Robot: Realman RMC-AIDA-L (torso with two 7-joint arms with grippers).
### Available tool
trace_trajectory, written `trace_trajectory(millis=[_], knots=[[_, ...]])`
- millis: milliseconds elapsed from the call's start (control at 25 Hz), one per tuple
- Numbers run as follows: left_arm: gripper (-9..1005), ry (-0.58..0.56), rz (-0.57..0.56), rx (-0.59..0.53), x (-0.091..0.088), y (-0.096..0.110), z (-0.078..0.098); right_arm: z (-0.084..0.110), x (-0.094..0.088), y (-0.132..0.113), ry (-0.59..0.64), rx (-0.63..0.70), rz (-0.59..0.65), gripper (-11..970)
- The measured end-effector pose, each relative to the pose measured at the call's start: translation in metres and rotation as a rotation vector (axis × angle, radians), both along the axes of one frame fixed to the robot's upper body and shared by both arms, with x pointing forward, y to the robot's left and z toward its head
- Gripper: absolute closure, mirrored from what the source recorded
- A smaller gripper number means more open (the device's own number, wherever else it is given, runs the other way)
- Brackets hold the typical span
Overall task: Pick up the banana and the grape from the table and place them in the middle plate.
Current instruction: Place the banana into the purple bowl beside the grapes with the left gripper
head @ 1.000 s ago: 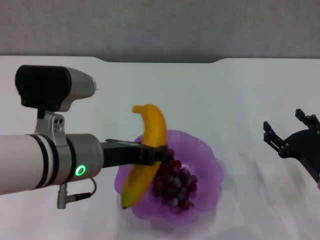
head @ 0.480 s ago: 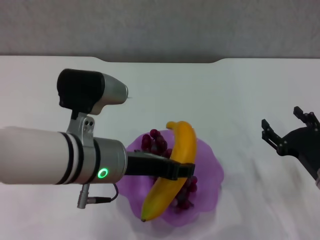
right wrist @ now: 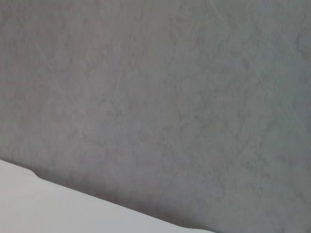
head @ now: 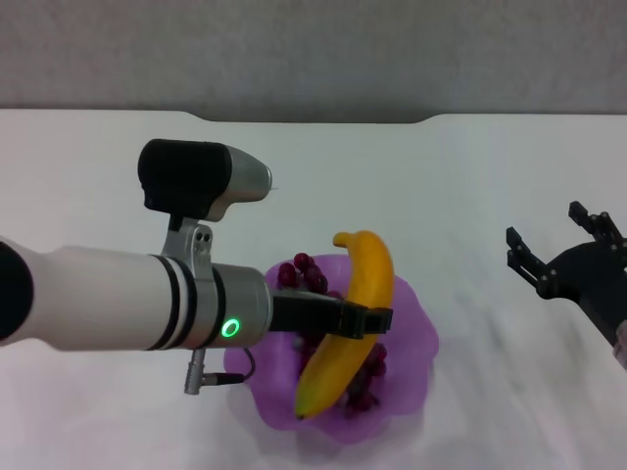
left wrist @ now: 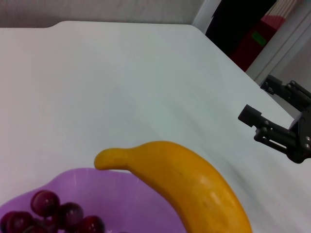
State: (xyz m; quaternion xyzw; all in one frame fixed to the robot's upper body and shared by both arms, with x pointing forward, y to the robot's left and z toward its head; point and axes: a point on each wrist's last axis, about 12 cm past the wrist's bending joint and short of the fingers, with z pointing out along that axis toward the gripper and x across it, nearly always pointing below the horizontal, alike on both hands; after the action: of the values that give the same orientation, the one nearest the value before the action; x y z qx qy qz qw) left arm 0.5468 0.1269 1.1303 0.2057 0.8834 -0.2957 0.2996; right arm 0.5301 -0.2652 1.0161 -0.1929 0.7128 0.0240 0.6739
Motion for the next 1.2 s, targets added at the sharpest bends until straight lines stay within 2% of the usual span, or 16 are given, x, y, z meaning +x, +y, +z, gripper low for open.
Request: trace_trajectory(millis=[400,1200], knots=[[444,-0.014,-0.034,0.01,0.007,-0.019,-0.01,0.001,0.001,0.004,-0.009,-0.021,0.017,81],[433,0.005,-0.026,0.065,0.02,-0.022,-0.03,0.001,0.001,0.005,-0.008,-0.022,0.024,81]])
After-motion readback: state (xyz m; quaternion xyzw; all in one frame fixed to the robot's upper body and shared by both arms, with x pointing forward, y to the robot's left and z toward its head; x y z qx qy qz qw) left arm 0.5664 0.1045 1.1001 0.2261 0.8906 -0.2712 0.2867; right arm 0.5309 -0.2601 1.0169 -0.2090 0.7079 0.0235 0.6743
